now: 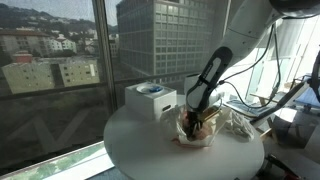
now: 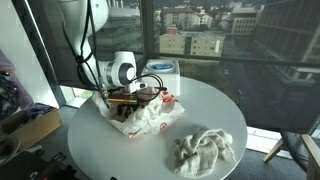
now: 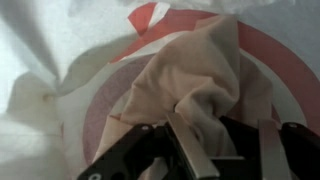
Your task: Remove all the objects from the plastic bag
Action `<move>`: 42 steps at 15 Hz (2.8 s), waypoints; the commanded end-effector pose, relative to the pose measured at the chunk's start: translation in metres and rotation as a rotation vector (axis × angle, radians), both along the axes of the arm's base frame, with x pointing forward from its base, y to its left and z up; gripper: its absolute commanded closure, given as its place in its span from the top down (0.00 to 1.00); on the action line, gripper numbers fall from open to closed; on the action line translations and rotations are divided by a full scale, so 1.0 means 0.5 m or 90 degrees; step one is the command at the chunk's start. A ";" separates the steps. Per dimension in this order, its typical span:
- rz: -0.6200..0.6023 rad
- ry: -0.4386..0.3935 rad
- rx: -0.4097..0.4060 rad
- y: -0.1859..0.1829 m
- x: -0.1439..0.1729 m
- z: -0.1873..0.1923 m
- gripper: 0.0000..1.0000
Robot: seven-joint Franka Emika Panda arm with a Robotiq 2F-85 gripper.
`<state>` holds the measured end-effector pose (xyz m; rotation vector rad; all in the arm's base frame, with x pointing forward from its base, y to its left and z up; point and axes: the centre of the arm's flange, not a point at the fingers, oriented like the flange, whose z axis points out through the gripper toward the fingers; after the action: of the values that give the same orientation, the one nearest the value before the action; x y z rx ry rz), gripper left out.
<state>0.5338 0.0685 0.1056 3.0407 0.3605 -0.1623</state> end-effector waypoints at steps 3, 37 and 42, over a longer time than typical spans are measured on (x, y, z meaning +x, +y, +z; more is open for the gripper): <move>0.044 -0.054 -0.039 0.059 -0.027 0.091 0.06; -0.477 -0.717 0.007 -0.345 -0.478 0.900 0.05; -0.520 -0.597 0.043 -0.471 -0.388 0.748 0.05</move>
<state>0.3049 -0.1404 0.5224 2.6097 -0.9184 1.2605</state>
